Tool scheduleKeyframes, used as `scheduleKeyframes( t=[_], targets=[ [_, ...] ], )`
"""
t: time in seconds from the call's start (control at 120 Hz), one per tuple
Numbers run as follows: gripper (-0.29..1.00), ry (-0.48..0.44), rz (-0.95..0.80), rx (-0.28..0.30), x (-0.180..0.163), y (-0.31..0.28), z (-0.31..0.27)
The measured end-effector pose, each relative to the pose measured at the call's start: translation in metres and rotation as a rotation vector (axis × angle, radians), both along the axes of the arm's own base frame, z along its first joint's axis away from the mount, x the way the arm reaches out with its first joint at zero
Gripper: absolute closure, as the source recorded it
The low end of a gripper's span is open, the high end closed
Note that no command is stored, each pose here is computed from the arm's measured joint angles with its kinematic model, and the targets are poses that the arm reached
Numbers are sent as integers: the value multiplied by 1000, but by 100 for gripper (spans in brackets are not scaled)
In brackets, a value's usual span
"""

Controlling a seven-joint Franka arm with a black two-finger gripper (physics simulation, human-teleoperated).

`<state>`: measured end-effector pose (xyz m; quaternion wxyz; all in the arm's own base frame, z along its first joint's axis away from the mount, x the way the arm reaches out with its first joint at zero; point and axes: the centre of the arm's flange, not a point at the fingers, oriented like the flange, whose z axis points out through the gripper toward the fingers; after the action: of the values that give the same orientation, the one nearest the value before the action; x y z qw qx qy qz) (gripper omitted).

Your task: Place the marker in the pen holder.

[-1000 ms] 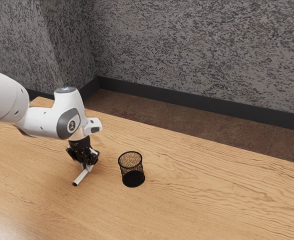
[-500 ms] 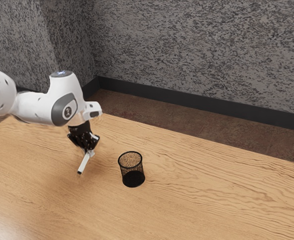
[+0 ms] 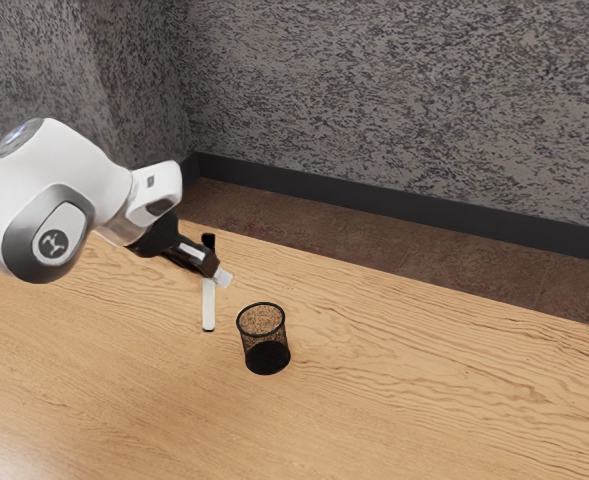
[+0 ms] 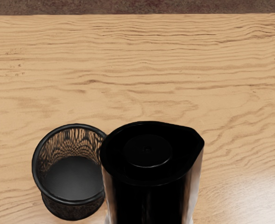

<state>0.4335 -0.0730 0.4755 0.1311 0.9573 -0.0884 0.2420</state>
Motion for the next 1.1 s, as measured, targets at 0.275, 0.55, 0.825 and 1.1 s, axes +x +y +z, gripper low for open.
scheduleKeyframes(
  t=[0.275,0.55,0.825,1.1],
  targets=[
    [75,-107,2,2,26,-4,-37],
    [75,-108,17,65,40,19,-68],
    [74,-105,-34,115,44,15,-84],
    [74,-135,-112,143,56,-16,-80]
  ],
)
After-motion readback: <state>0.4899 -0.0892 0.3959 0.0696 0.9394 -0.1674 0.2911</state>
